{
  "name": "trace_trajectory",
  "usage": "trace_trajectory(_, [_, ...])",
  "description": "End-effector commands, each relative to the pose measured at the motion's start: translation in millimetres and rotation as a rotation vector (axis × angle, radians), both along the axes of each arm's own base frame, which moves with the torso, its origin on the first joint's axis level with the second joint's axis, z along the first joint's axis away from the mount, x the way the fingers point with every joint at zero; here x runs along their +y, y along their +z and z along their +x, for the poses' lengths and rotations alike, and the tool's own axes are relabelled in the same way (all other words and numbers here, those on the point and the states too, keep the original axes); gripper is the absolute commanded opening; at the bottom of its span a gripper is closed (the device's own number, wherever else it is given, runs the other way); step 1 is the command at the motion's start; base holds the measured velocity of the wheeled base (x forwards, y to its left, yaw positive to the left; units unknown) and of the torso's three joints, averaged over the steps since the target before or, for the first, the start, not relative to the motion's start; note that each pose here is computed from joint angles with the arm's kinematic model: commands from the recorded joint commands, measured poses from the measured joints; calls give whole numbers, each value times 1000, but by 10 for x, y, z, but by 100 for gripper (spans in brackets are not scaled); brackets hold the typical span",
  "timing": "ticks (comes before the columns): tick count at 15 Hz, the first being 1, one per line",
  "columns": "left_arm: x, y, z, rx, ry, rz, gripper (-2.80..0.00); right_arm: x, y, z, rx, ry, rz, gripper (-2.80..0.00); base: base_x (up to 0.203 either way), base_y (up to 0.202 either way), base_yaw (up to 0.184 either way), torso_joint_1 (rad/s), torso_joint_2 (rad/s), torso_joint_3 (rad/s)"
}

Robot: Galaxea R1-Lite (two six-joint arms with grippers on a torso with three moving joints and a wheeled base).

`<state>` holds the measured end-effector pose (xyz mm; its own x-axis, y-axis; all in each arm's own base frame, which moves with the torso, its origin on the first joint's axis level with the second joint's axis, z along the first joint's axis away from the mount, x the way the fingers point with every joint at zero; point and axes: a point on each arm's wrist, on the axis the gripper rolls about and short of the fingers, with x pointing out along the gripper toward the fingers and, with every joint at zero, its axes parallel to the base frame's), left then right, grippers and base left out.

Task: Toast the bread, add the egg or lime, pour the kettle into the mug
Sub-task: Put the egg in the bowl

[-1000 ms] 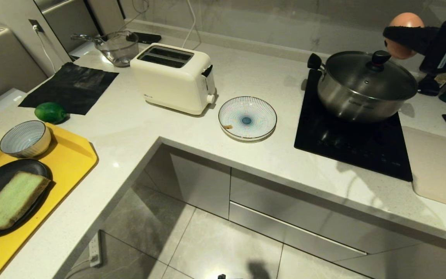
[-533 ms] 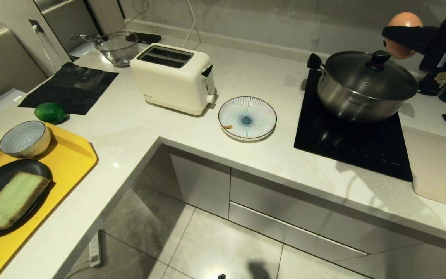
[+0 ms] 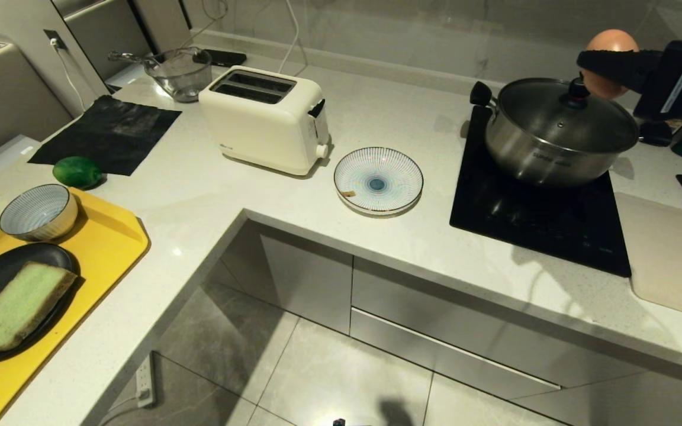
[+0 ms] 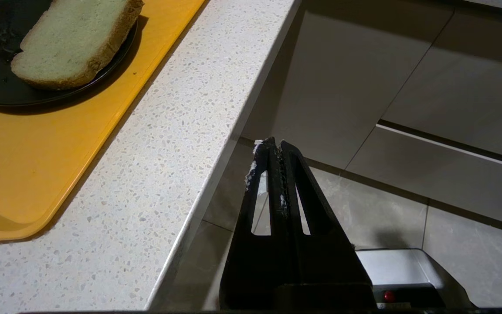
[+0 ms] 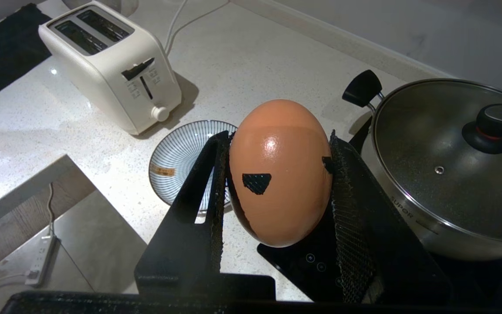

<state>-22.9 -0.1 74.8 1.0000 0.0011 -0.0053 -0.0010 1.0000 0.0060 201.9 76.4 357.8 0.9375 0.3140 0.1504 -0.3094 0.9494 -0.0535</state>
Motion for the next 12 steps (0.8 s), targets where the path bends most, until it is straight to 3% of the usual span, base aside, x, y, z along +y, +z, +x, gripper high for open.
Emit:
trace_trajectory(1, [0,0,1,1,0,0,-280,-3,4,-8,-3,0,1,-280,0,0,0,0,0,0])
trace_trajectory(4, [0,0,1,1,0,0,-280,-9,-11,-25,5,1,3,-280,0,0,0,0,0,0])
trace_trajectory(6, [0,0,1,1,0,0,-280,-8,-92,-13,71,2,5,-280,0,0,0,0,0,0])
trace_trajectory(8, [0,0,1,1,0,0,-280,-11,-73,-19,149,8,65,-280,0,0,0,0,0,0])
trace_trajectory(12, [0,0,1,1,-1,0,-280,72,-13,197,184,7,73,-280,0,0,0,0,0,0])
